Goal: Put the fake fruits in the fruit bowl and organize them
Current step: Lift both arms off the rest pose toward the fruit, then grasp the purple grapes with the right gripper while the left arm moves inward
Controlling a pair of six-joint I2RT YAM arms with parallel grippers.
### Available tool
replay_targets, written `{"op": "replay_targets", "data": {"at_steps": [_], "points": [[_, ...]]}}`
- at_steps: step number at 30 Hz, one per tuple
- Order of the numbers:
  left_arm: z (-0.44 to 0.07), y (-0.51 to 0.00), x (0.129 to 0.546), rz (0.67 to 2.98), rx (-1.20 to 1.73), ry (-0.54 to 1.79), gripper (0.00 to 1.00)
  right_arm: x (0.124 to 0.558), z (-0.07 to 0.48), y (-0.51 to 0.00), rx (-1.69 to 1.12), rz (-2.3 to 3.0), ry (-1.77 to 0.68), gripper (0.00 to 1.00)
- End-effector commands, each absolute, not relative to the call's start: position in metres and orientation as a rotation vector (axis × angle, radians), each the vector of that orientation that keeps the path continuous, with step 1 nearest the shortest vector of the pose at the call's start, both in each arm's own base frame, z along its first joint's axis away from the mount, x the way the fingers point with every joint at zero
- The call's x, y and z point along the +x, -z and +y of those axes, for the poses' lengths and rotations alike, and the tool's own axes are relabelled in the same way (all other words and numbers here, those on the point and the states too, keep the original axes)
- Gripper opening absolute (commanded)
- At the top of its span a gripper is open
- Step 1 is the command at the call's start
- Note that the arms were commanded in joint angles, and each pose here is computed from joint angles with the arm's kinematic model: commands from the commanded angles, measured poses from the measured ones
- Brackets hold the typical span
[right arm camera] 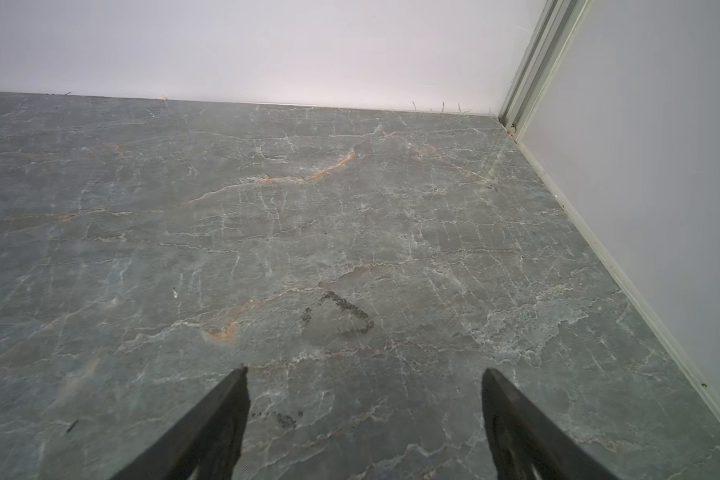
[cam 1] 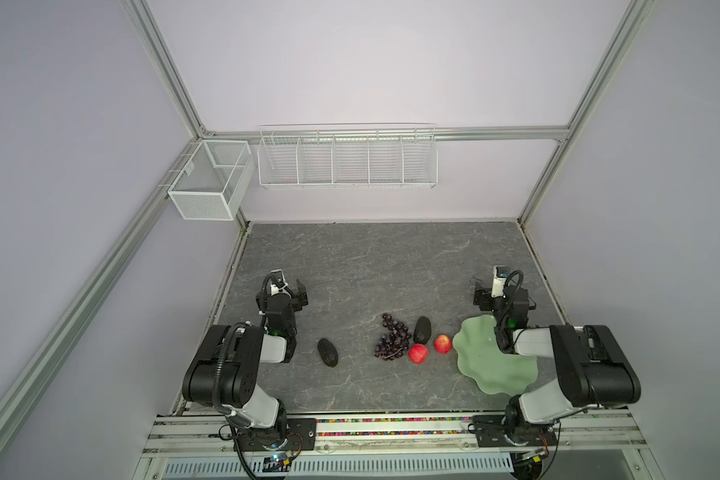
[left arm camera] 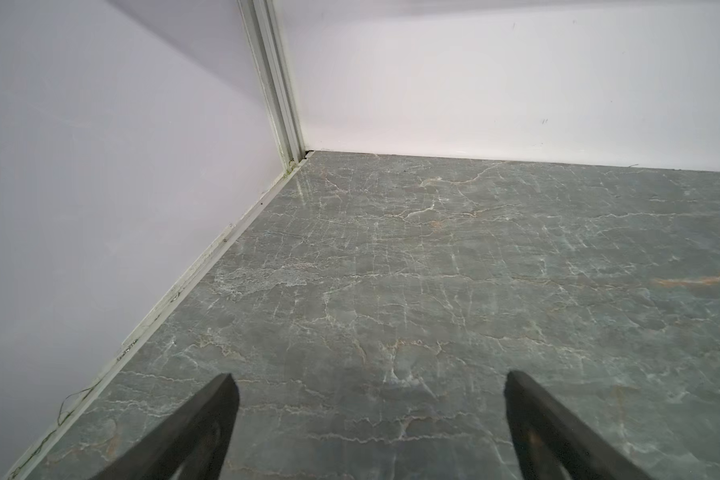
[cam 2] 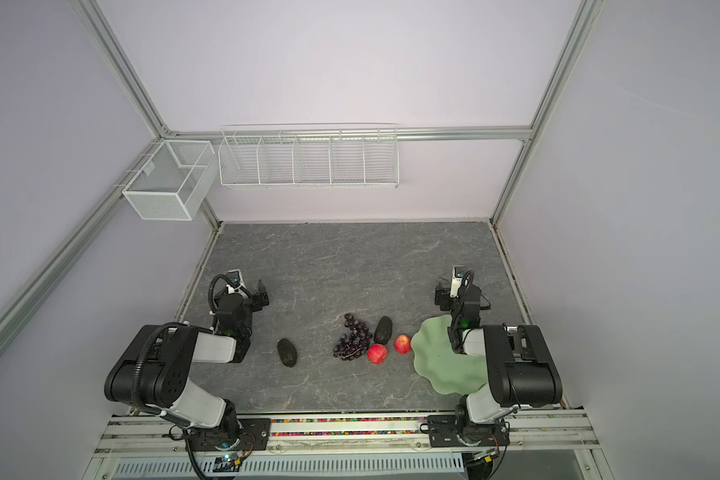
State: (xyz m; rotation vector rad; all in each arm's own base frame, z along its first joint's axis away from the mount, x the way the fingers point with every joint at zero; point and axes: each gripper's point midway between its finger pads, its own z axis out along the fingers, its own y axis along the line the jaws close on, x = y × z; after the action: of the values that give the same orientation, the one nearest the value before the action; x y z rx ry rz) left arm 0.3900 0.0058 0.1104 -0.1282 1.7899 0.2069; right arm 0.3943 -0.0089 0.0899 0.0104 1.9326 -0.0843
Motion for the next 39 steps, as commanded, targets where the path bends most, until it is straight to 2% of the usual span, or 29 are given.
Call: {"op": "replay_targets", "data": {"at_steps": [1, 27, 32, 36, 39], "points": [[0.006, -0.122, 0.396, 1.761, -0.125, -0.201, 0.99, 0.395, -0.009, -0.092, 0.011, 1.927, 0.078, 0.88], [0.01, -0.12, 0.398, 1.777, -0.141, -0.189, 0.99, 0.394, -0.009, -0.093, 0.011, 1.921, 0.079, 0.88], [0.015, -0.149, 0.375, 1.667, -0.182, -0.208, 0.99, 0.375, -0.021, -0.123, 0.093, 1.841, 0.129, 0.88], [-0.011, -0.179, 0.366, 1.726, -0.155, -0.239, 0.99, 0.359, -0.018, -0.143, 0.136, 1.931, 0.134, 0.88], [-0.064, -0.207, 0.352, 1.77, -0.042, -0.187, 0.99, 0.346, -0.001, -0.16, 0.143, 2.09, 0.146, 0.88]]}}
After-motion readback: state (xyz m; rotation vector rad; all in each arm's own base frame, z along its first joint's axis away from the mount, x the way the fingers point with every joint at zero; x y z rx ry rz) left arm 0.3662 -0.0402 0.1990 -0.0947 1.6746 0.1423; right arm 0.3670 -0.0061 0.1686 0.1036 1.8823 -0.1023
